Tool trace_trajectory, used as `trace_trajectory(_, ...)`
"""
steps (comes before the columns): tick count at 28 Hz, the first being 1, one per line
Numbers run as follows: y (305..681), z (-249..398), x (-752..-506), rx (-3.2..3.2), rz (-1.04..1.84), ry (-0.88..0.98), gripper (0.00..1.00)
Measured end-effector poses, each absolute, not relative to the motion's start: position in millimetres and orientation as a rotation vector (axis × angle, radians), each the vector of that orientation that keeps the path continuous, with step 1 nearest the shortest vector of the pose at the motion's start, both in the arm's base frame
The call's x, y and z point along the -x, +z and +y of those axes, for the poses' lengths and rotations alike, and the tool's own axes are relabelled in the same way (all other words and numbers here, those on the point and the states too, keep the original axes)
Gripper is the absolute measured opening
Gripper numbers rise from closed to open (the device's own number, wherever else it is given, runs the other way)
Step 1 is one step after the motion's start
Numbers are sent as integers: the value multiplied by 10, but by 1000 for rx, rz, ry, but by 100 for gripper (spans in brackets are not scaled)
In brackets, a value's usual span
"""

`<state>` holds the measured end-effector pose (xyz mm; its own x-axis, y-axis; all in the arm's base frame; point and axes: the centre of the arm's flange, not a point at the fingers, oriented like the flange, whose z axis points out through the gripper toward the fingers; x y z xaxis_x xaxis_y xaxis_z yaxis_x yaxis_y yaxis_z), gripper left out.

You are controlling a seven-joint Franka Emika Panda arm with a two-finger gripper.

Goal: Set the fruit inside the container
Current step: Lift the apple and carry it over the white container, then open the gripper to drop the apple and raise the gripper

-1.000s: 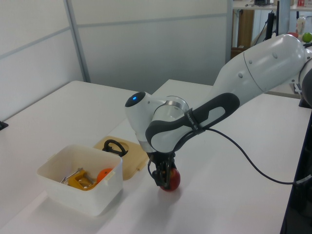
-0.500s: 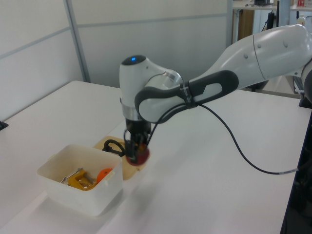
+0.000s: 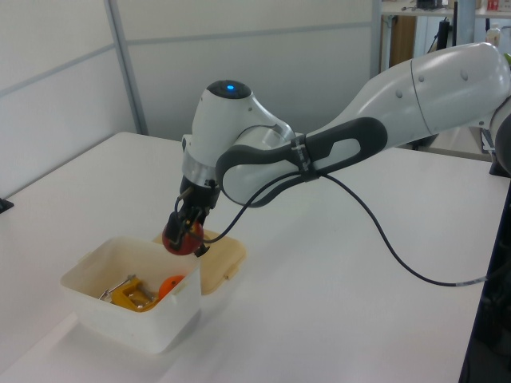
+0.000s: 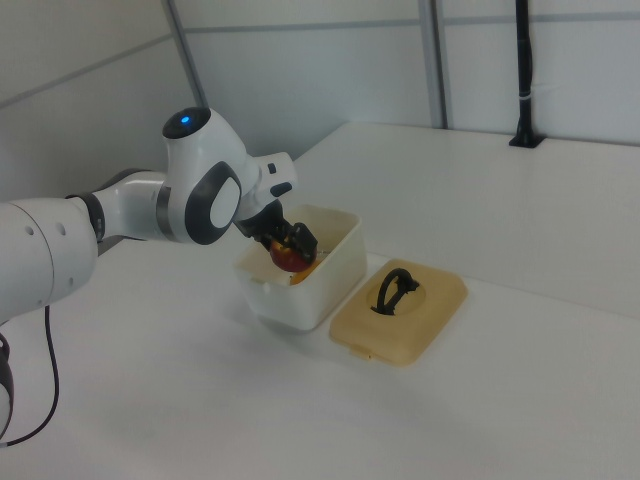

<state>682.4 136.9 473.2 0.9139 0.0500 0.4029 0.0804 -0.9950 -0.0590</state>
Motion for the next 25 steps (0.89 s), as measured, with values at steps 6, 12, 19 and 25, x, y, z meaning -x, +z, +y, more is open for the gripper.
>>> trace_trajectory(6,4616,1645,-6788,2986,-56,-595,93)
trace_trajectory(12,4750,1655,-6790,2979,-9,-602,100)
trace_trajectory(19,4989,1409,-6676,3065,40,-429,100)
trace_trajectory(25,5136,1164,-6506,3135,-31,-267,100)
